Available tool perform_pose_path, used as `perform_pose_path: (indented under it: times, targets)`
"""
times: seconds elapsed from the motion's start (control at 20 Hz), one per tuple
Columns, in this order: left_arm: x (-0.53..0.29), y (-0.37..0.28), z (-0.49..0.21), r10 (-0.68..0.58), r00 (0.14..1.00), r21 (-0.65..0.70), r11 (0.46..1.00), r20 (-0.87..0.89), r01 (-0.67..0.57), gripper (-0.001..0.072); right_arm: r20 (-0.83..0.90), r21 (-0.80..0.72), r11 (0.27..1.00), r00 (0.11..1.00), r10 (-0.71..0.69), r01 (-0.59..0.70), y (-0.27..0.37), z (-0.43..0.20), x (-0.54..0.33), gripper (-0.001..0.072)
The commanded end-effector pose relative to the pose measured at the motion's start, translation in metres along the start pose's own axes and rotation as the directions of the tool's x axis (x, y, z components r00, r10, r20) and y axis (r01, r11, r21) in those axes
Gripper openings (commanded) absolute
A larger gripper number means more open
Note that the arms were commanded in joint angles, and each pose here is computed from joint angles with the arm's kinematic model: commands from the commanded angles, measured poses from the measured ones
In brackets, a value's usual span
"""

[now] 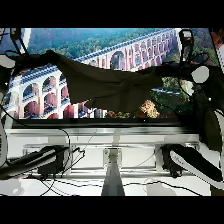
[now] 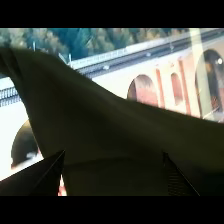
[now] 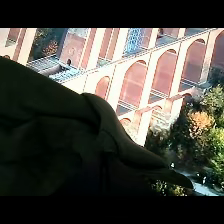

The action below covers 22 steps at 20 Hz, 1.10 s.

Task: Fold the clothes and pants, and hang the long-sleeved shirts on hangers.

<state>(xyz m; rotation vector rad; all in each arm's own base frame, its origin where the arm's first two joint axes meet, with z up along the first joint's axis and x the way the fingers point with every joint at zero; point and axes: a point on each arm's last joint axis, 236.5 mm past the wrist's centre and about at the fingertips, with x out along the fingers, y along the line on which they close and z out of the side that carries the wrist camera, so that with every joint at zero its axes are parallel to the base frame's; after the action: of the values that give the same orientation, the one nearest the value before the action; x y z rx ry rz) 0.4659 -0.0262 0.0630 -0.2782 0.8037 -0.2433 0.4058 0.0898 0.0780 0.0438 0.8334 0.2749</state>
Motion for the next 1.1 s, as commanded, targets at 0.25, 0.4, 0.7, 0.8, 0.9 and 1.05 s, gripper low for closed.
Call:
perform_pose_path:
  times: [0.25, 0.4, 0.7, 0.8, 0.9, 1.05]
  targets:
    - [-0.028, 0.044, -0.146, -0.100, 0.886, -0.261, 0.965, -0.453, -0.024, 0.0569, -0.012, 0.008, 1.000, 1.000, -0.001, 0.001, -0.001, -0.004, 0.007, 0.0008]
    - [-0.021, 0.022, -0.202, -0.248, 0.841, -0.419, 0.908, -0.480, 0.028, 0.0571, -0.013, 0.007, 1.000, 1.000, -0.001, 0.001, -0.001, -0.004, 0.007, 0.0008]
    - [0.008, -0.001, -0.248, -0.283, 0.857, -0.444, 0.893, -0.431, 0.071, 0.0571, -0.014, 0.008, 1.000, 1.000, -0.001, 0.001, -0.001, -0.004, 0.007, 0.0008]
    - [0.015, -0.002, -0.247, -0.255, 0.869, -0.417, 0.907, -0.423, 0.062, 0.0560, -0.014, 0.008, 1.000, 1.000, 0.000, 0.000, -0.001, -0.004, 0.007, 0.0008]
    - [0.021, -0.005, -0.246, -0.234, 0.876, -0.387, 0.920, -0.421, 0.059, 0.0378, -0.014, 0.011, 1.000, 1.000, 0.002, -0.002, -0.001, -0.004, 0.007, 0.0008]
    - [0.029, -0.001, -0.241, -0.190, 0.896, -0.353, 0.935, -0.400, 0.041, 0.0334, -0.014, 0.027, 0.999, 1.000, 0.019, -0.018, 0.003, -0.004, 0.007, 0.0009]
